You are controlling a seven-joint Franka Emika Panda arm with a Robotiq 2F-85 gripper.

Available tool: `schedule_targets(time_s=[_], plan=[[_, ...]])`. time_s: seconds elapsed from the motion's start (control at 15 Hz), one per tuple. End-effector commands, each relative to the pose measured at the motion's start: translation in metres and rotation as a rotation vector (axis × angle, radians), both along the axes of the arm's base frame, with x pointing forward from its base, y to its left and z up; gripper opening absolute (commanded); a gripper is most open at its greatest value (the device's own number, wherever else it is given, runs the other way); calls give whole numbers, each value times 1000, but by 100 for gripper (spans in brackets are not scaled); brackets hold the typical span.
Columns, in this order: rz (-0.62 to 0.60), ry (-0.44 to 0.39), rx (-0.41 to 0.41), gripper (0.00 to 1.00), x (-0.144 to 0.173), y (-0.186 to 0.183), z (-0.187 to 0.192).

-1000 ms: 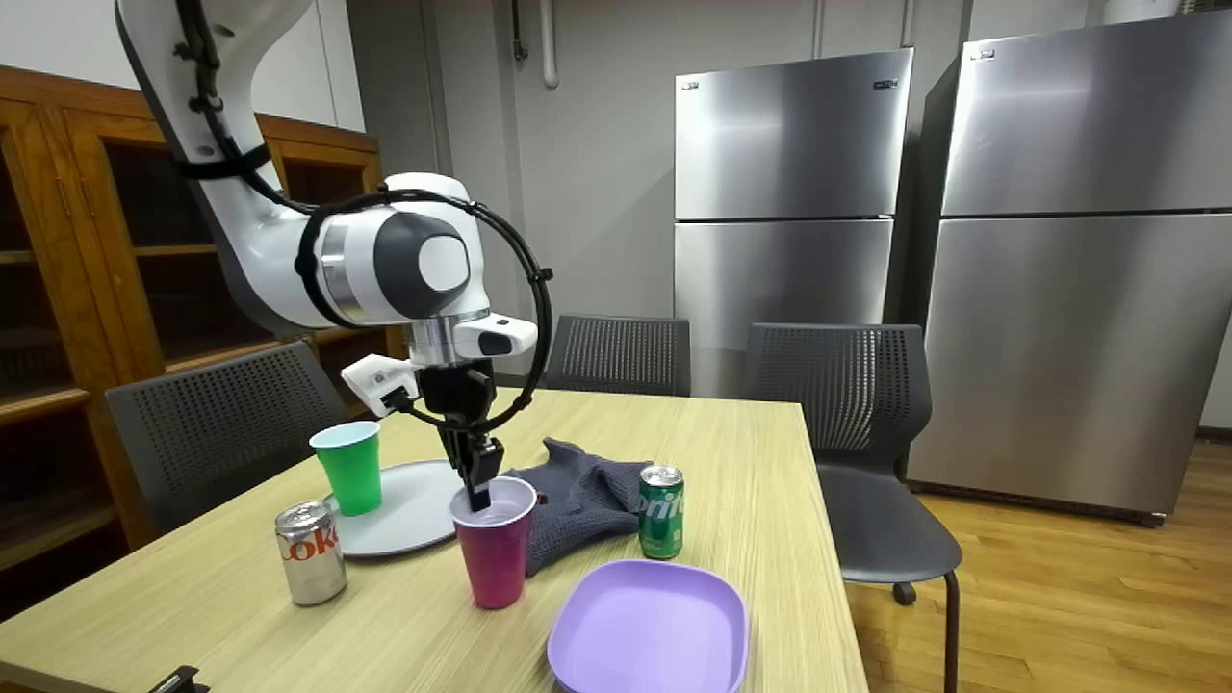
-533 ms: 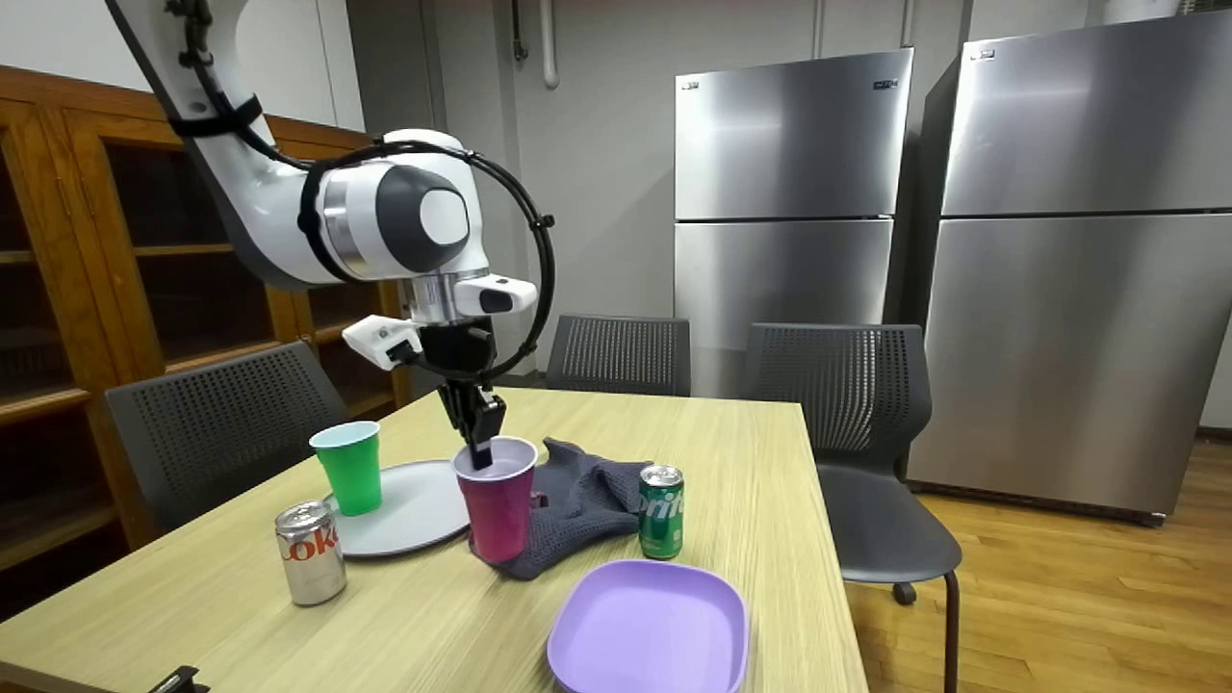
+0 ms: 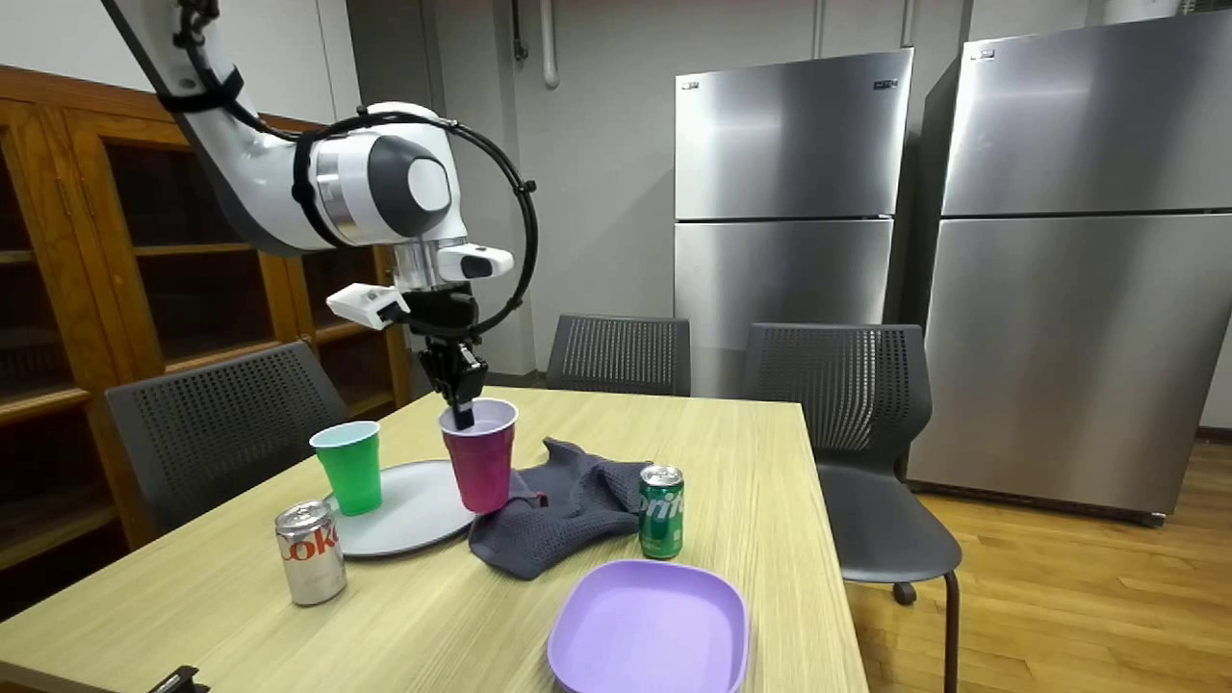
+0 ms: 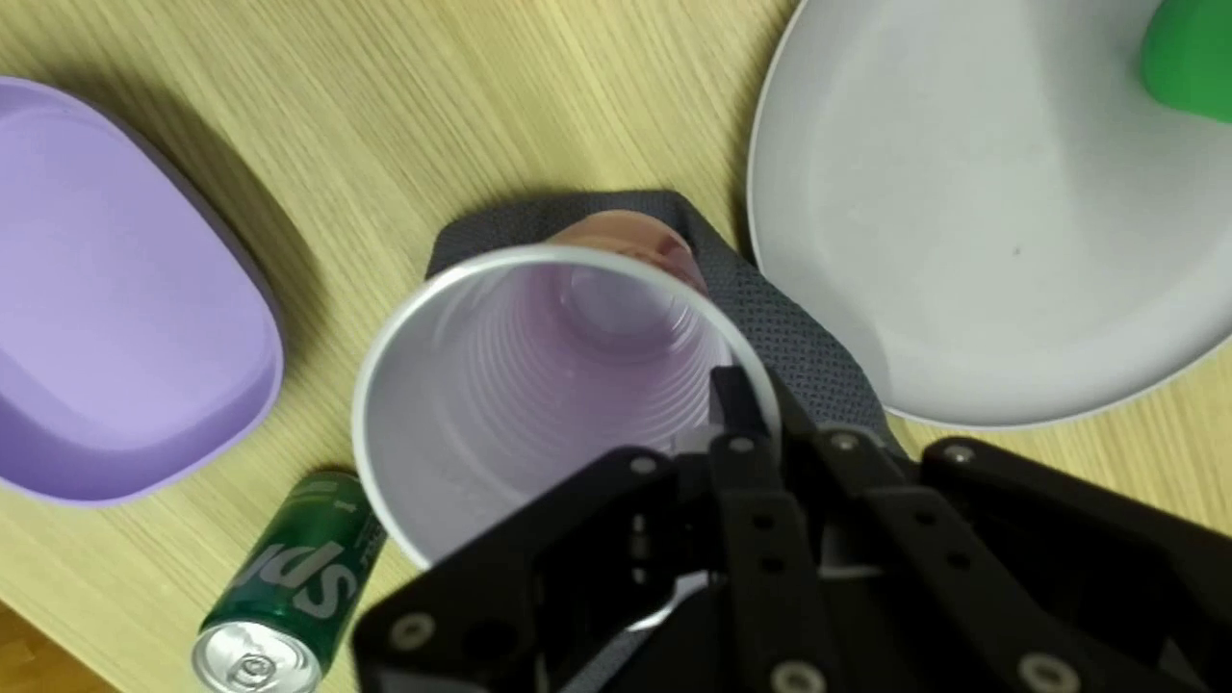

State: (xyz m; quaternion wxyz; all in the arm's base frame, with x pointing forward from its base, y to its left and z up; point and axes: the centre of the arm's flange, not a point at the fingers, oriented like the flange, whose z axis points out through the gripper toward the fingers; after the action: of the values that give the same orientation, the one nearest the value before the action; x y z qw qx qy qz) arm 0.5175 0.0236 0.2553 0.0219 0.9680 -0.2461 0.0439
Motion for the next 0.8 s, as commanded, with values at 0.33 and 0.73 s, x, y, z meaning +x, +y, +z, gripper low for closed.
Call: schedule_targets(time_s=[0.33,0.73], plan=[[16,56,-29,1,49,64,-6],[-22,102,-50,1,81,97,-25]])
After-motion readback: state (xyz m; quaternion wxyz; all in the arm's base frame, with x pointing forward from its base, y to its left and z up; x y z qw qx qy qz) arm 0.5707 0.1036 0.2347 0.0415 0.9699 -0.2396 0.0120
